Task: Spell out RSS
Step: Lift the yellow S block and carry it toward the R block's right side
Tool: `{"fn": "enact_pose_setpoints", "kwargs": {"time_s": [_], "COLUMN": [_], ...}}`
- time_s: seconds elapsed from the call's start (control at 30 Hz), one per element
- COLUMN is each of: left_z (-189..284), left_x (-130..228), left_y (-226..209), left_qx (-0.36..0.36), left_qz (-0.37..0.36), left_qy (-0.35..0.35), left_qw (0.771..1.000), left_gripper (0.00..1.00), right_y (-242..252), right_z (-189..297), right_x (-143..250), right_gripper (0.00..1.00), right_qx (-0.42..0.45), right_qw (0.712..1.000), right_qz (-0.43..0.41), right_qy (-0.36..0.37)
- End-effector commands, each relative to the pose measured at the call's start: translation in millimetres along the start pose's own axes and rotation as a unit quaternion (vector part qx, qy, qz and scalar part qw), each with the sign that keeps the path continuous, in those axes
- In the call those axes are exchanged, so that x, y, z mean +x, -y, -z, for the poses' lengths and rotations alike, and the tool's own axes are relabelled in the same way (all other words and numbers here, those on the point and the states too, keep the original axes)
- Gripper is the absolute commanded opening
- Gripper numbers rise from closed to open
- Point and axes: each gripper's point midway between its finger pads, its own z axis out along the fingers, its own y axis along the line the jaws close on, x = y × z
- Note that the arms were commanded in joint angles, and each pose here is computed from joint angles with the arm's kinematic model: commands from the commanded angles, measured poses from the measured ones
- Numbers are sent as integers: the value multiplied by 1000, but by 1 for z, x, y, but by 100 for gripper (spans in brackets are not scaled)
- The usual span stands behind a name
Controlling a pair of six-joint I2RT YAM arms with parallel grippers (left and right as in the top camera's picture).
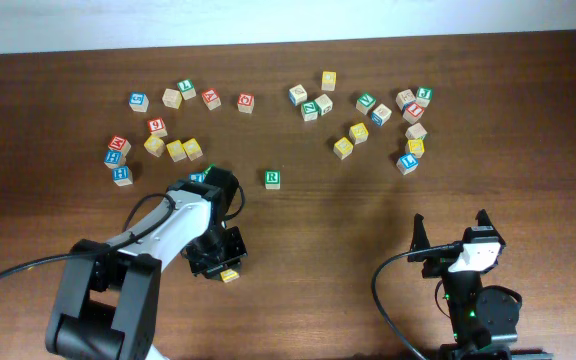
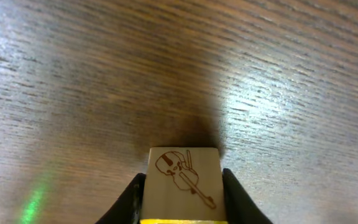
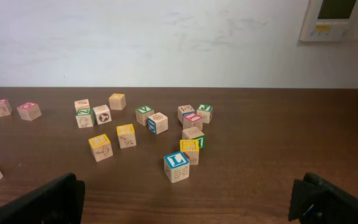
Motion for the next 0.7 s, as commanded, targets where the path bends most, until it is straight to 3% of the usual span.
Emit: {"fn": "enact_pose_setpoints", "kwargs": {"time_s": [0.0, 0.37, 0.67], "left_z": [-1, 40, 108], "left_x": [1, -21, -58], "left_y": [-1, 26, 96], "left_qx": [2, 30, 162], "left_qz": [3, -10, -49], "left_qy": [1, 37, 115], "left_qw": [1000, 999, 979], "left_gripper": [16, 23, 24], "right_y": [1, 1, 1], "right_z": [0, 0, 0], "right_x": [3, 3, 3], "right_gripper": [98, 98, 98], "right_qx": [3, 3, 3], "right_qw": [1000, 1000, 1000], "right_qz": [3, 3, 3], "right_qy": [-2, -2, -2]}}
